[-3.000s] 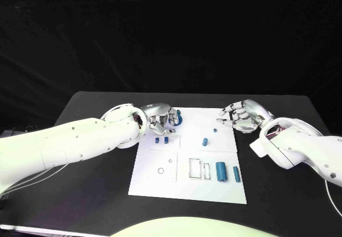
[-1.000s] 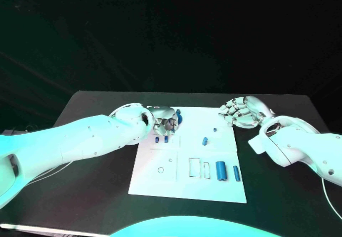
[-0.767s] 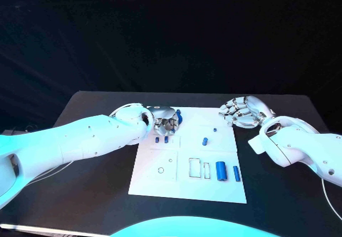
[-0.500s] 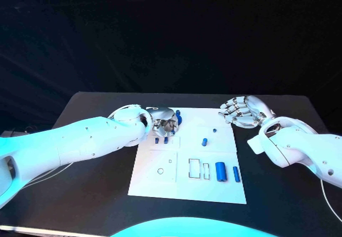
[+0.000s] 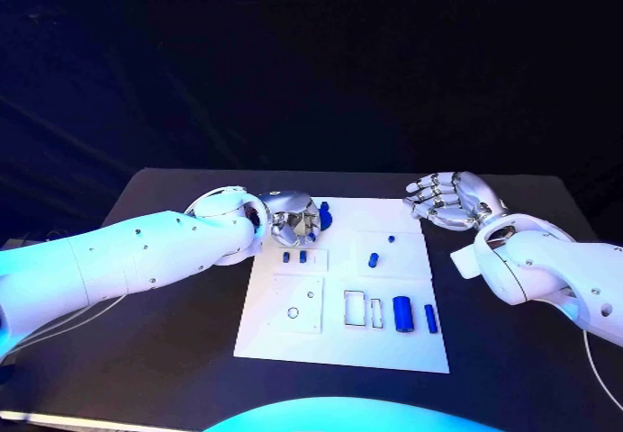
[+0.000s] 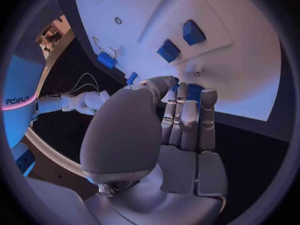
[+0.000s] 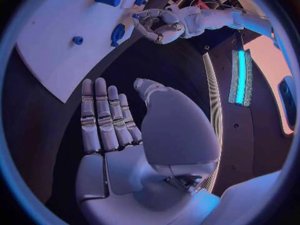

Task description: Assemble the parts on the task board

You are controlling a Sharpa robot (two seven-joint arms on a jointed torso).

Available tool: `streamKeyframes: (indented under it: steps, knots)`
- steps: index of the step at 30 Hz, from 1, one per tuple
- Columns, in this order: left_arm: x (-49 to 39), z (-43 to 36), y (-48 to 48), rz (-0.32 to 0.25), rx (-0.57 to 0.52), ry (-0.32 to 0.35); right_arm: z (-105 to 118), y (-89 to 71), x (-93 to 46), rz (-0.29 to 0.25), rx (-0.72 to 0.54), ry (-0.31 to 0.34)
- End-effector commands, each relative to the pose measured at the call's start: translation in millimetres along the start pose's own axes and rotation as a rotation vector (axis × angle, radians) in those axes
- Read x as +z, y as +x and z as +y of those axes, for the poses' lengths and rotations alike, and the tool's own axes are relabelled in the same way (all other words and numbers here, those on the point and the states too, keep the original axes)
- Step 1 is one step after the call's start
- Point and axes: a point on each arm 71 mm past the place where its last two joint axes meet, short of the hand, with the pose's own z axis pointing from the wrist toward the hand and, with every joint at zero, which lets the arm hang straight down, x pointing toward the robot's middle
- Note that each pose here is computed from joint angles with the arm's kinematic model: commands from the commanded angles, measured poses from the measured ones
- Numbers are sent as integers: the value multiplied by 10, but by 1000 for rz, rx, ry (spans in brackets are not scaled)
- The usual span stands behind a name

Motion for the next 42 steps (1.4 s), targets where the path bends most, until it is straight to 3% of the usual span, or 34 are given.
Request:
streamKeyframes:
  steps: [1,10,20,24,42]
  knots:
    - [-38,-8,-39,-14,-13,-1,1,-21,-4,-17,27,-13]
    - [-149,104,-85,-22,9,-32,-23,-35,-4,-18,27,-11]
    - [-185,156,-100,-26,59,-40,-48,-47,-5,-28,25,-11]
    - [-203,213,-106,-24,62,-55,-43,-48,-7,-37,24,-15]
    - [-135,282,-59,2,45,-74,-33,-31,-5,-42,27,-18]
